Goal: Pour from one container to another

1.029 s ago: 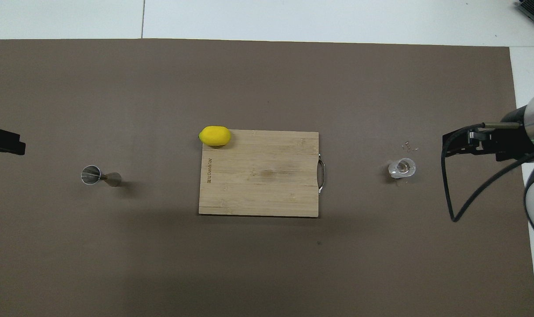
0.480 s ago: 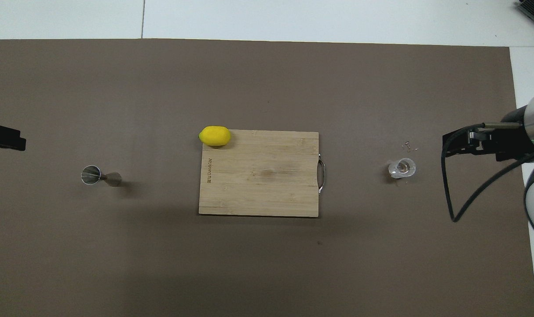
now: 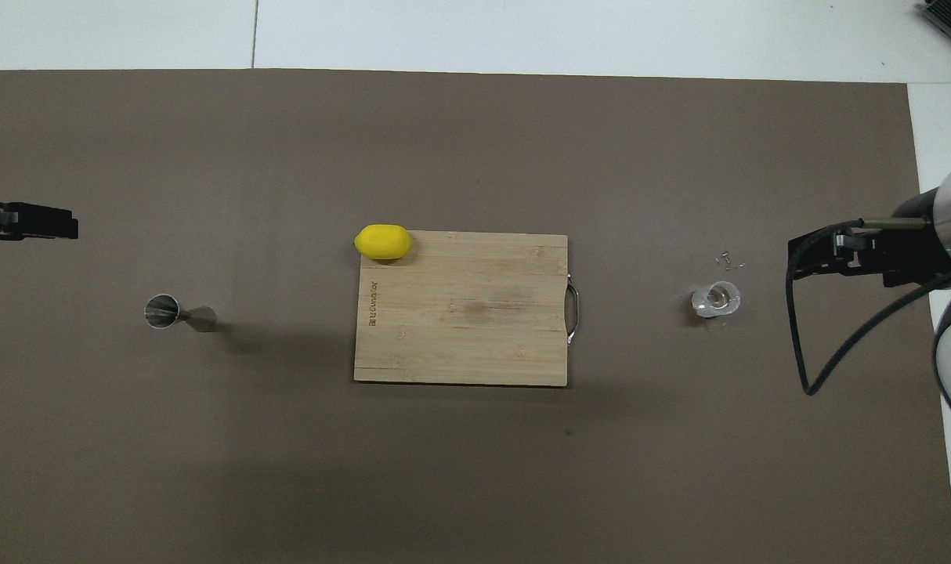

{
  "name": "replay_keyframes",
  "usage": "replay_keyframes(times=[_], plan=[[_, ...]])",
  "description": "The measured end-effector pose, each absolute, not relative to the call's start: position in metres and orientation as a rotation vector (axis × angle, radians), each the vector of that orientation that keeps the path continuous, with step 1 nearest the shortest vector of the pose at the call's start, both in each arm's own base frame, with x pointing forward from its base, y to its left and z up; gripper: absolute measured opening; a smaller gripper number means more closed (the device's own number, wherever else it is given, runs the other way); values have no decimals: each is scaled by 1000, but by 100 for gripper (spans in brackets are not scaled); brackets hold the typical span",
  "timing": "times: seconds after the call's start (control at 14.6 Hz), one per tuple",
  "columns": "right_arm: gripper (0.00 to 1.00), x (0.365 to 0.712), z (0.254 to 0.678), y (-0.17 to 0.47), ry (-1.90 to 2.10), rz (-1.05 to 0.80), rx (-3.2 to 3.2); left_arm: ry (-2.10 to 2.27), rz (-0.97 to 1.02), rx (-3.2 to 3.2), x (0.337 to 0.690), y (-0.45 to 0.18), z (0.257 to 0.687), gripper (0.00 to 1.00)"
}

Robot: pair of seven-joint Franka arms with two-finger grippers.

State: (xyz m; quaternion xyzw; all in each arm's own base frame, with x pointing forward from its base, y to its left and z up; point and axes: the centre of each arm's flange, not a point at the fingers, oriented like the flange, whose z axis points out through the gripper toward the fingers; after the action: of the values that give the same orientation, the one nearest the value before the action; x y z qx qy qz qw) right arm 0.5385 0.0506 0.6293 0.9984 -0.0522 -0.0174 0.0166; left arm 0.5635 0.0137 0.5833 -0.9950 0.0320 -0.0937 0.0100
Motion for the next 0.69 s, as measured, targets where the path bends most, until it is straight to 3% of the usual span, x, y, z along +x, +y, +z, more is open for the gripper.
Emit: replay_keyframes(times=[0.41,0.69], plan=[[100,539,629,51,-162,-54,3104,77,-594,-3067,595,0,550,100],[100,534,626,50,-163,-117,3096,99,-598,-3071,606,-12,516,100]])
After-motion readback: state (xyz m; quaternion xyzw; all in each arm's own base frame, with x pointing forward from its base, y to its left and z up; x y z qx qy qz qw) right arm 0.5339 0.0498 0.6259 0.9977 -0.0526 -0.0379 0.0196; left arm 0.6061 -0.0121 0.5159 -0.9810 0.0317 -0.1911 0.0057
